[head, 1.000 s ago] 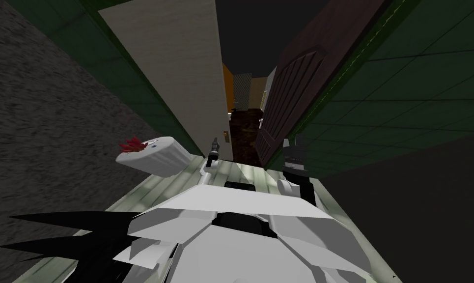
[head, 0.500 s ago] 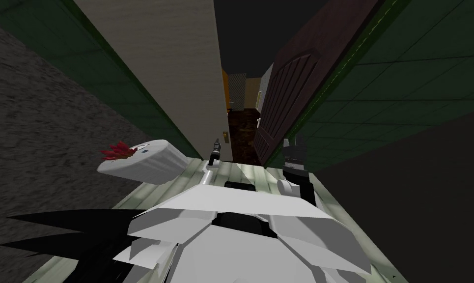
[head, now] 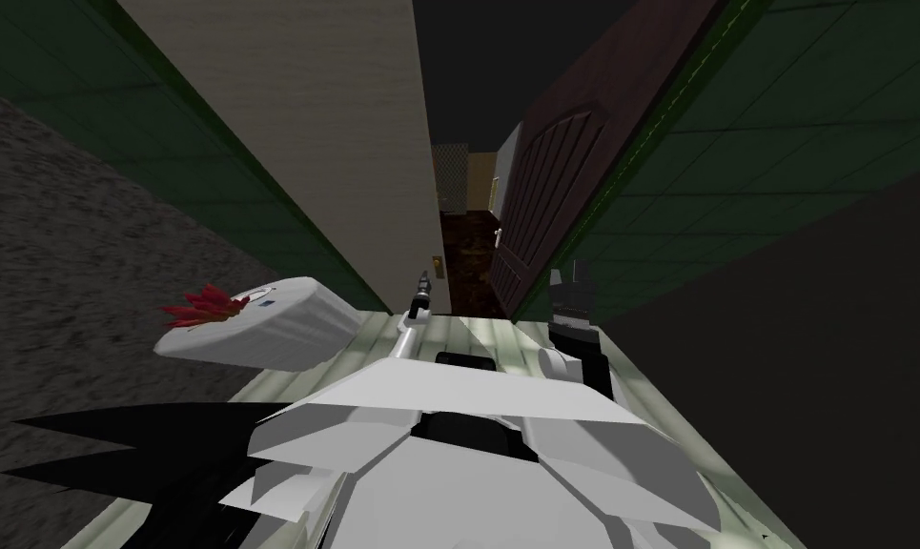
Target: Push the door open
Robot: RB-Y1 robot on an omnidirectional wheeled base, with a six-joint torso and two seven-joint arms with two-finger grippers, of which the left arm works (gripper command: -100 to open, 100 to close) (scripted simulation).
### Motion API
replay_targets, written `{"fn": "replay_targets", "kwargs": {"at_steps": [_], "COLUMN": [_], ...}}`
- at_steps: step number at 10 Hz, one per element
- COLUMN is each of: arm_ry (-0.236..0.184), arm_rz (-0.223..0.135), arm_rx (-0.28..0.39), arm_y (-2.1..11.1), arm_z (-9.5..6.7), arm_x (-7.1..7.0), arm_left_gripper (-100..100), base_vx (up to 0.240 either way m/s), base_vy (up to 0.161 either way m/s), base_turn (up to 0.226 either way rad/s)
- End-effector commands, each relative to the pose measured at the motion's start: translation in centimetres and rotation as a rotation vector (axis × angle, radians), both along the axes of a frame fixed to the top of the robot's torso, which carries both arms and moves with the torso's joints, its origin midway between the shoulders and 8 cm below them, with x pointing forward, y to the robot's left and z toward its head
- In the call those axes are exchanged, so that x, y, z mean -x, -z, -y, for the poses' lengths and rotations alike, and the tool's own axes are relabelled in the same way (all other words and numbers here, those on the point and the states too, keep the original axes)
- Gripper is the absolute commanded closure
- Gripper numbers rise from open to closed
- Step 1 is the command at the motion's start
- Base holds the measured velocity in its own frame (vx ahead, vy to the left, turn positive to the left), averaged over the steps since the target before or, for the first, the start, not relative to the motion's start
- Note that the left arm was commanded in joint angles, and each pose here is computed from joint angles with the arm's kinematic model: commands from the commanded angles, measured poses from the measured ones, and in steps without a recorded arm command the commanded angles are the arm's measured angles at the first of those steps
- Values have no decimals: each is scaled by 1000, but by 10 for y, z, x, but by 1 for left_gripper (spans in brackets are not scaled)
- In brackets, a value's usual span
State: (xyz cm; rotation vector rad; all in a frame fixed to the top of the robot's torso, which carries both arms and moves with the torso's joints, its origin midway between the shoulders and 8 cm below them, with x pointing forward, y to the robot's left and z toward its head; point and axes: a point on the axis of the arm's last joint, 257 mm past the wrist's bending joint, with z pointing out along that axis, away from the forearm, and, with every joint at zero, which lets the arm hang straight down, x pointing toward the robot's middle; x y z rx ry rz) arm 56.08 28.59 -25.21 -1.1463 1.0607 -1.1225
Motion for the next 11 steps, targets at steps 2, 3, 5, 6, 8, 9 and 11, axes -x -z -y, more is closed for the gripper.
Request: {"fn": "replay_targets", "kwargs": {"at_steps": [2,3,5,6,8,9,11], "arm_ry": [1,2,6,9,13,12,-1], "arm_rz": [-22,-33,-65,-80,-101,-95,-93], "arm_rx": [11,17,35,45,60,56,23], "arm_y": [11,15,28,34,42,40,38], "arm_z": [5,8,15,20,27,27,7], "arm_x": [-4,-6,-11,-13,-16,-14,-15], "arm_left_gripper": [-100,-100,-100,-100,-100,-100,-100], "base_vx": [-20,-1,-20,-65,-51,-18,118], "base_vy": [84,54,93,149,136,47,15], "base_turn": [-75,-52,-126,-126,-114,-16,-22]}}
